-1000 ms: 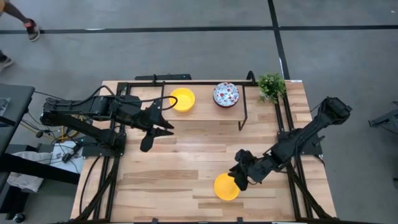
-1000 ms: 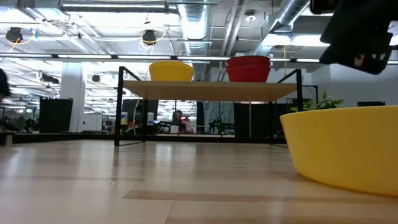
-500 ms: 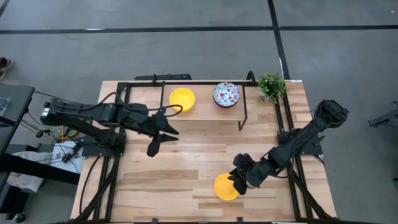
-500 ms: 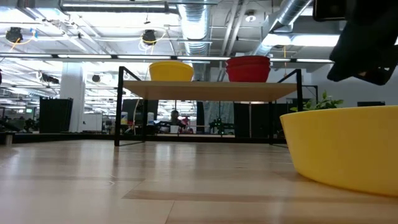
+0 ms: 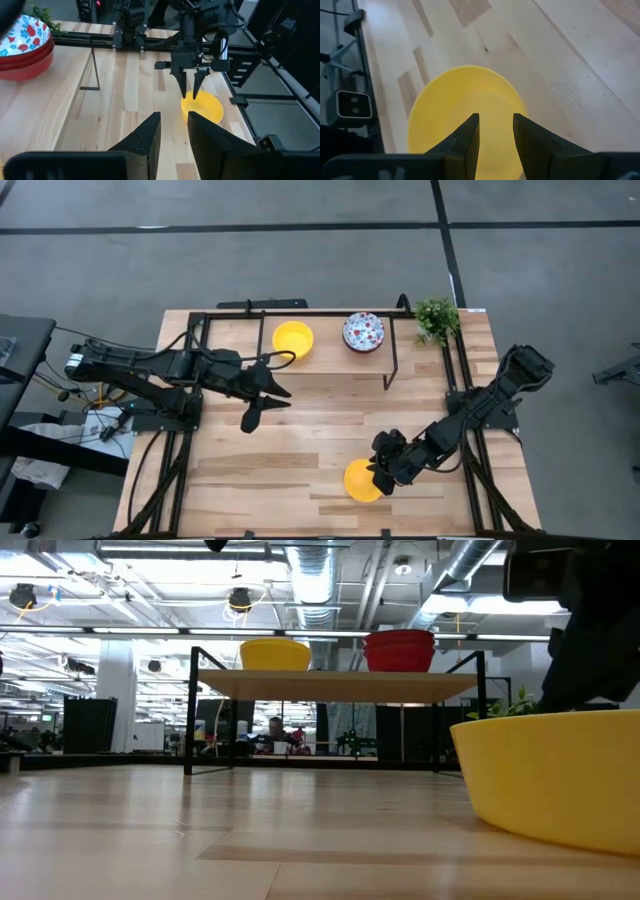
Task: Pick & Place Mini bowls
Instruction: Stack the yellow bowl on top of the yellow bowl on the shelf
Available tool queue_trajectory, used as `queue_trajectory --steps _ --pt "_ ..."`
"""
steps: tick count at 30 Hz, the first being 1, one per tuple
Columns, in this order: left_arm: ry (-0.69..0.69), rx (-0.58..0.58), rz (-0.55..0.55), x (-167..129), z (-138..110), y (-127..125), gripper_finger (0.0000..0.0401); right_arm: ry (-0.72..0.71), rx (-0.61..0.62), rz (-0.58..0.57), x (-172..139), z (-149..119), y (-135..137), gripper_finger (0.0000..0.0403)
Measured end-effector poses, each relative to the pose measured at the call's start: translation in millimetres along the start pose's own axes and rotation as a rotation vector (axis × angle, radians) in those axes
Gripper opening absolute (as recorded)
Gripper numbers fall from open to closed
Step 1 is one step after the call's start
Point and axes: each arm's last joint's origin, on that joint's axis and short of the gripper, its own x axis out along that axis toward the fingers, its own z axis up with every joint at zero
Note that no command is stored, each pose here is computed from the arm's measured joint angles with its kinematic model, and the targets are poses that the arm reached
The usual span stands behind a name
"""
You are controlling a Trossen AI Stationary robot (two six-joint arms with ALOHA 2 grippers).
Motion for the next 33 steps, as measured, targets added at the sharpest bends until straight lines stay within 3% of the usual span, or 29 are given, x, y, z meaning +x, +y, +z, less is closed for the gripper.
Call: queue_trajectory --steps 7,13,33 --pt "-0.008 0.000 -0.001 0 1 0 0.0097 0.003 -0.039 0.000 0 0 0 0.0109" --pt "-0.016 0.000 -0.002 0 2 0 0.0097 0.021 -0.230 0.011 0 -1 0 0.0109" --pt "-0.035 0.000 -0.004 0 3 0 0.0097 0.039 -0.220 -0.051 3 6 -11 0.0109"
